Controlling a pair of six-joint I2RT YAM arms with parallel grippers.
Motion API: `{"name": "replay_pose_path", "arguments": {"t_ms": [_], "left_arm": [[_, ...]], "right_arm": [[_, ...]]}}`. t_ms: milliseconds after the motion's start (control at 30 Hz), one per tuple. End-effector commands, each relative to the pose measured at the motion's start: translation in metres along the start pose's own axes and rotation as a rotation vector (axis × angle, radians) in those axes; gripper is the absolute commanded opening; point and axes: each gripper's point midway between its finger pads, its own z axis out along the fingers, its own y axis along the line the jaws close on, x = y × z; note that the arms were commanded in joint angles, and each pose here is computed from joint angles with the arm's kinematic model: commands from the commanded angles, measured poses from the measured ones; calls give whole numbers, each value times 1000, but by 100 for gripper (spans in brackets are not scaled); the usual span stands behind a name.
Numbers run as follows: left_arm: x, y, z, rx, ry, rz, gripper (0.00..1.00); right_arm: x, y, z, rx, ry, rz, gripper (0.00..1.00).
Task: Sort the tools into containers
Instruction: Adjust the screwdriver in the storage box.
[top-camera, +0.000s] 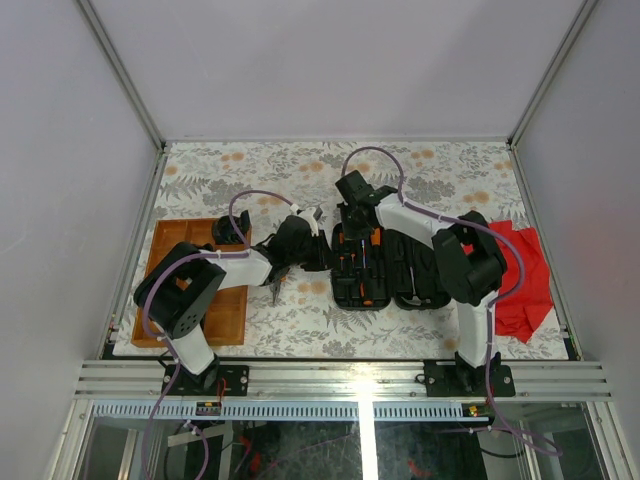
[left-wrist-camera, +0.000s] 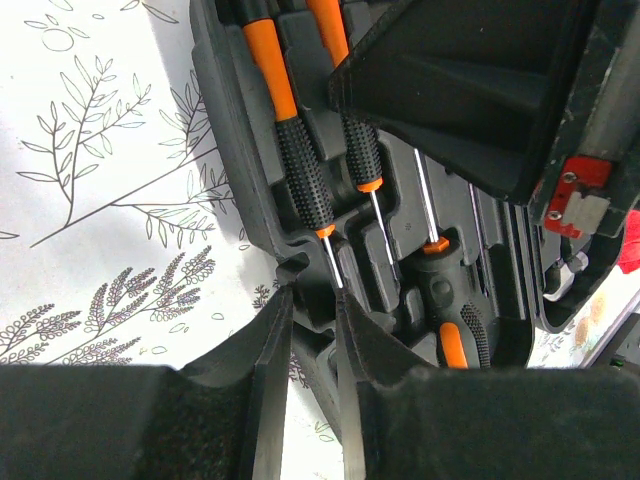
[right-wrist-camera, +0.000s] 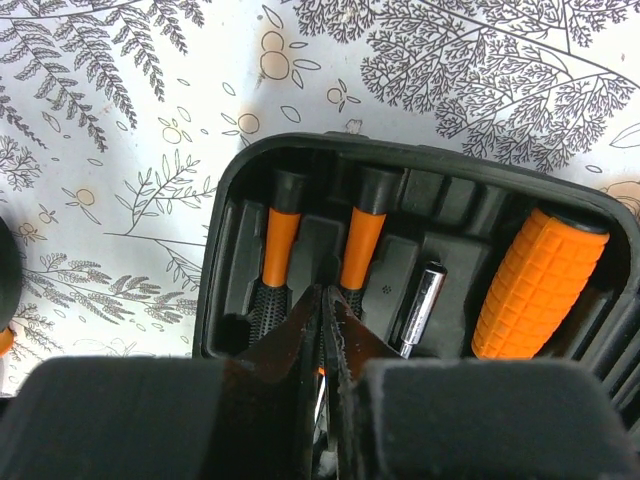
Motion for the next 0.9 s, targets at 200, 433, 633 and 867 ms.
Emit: {"name": "replay_pose_path", "arguments": {"t_ms": [200,433,633,867], "left_arm": [[14,5,-11,-28,9,-3,0],[27,9,-39,-94,-34,-96,0],[52,-1,-48,-137,-28,-115,0],[70,-4,-55,-171,-53,-154,5]], "right_arm": [[1,9,-25,-100,-50,-24,12],[-3,15,-89,-215,-210,-33,23],[35,21,-86,-285,-138,5,22],[56,35,-76,-216,-95,-51,22]]}}
